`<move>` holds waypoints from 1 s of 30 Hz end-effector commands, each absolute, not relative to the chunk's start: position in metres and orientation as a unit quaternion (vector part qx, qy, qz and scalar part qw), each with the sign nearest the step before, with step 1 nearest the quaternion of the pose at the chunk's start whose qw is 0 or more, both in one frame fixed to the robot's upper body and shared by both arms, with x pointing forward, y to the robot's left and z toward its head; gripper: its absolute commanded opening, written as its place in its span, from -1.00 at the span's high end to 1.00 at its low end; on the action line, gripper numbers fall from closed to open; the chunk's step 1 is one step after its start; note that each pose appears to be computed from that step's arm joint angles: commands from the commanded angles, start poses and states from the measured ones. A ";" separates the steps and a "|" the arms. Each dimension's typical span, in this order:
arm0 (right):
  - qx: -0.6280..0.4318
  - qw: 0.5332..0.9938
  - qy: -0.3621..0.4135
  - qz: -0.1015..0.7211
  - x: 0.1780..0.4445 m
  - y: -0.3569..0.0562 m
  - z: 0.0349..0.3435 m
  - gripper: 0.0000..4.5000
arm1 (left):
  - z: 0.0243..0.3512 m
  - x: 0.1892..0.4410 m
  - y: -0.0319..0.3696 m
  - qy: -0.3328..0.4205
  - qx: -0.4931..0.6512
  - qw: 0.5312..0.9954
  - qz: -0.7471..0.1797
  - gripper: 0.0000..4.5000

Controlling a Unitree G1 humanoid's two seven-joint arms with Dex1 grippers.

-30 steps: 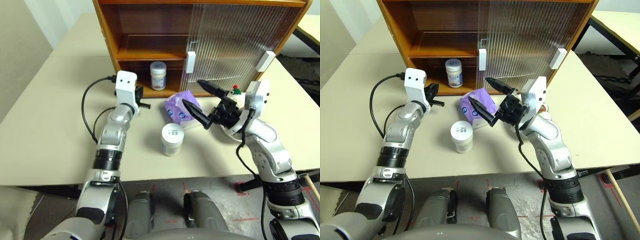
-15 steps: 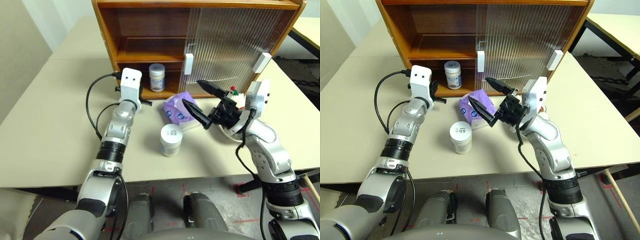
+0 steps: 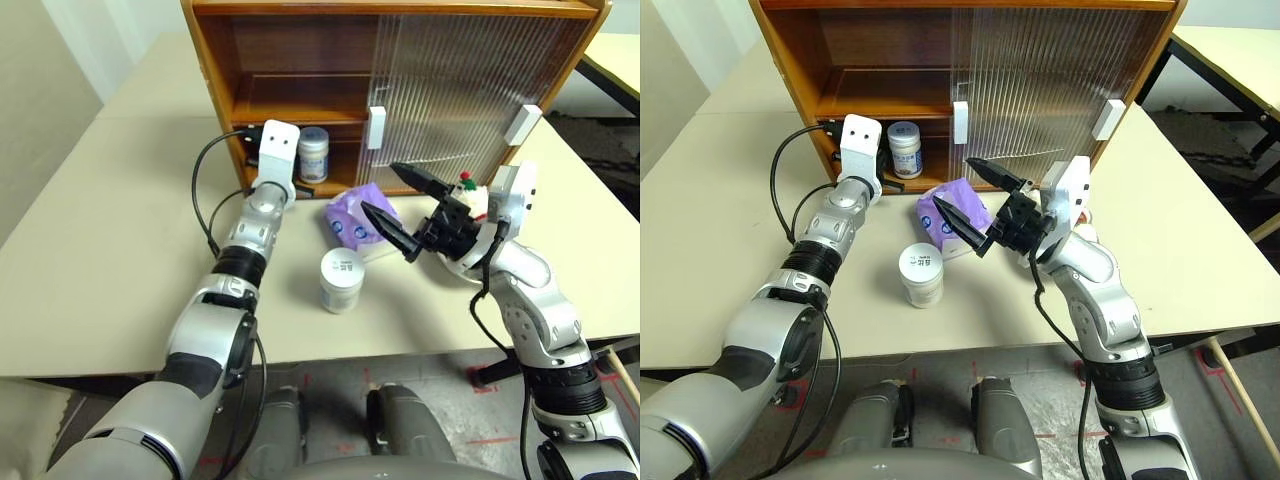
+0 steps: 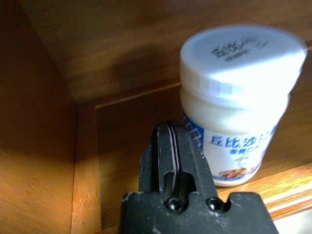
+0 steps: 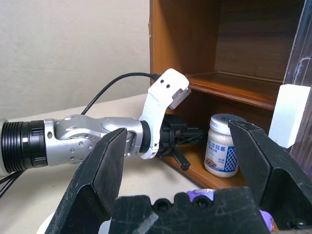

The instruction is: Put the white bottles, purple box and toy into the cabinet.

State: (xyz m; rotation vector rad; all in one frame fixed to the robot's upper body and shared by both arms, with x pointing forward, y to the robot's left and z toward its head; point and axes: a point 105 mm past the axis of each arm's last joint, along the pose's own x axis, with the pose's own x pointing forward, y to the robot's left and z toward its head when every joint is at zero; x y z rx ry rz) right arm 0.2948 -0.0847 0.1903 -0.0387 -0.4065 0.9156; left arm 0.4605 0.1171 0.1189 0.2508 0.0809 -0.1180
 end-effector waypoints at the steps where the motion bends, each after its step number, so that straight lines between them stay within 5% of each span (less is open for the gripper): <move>1: -0.021 0.876 -0.195 0.440 0.291 -0.084 0.191 -1.00 | 0.119 0.464 0.119 0.043 0.138 0.988 -0.050 0.98; 30: -0.027 0.884 -0.197 0.424 0.287 -0.089 0.193 -1.00 | 0.119 0.462 0.058 0.033 0.161 0.971 -0.175 0.98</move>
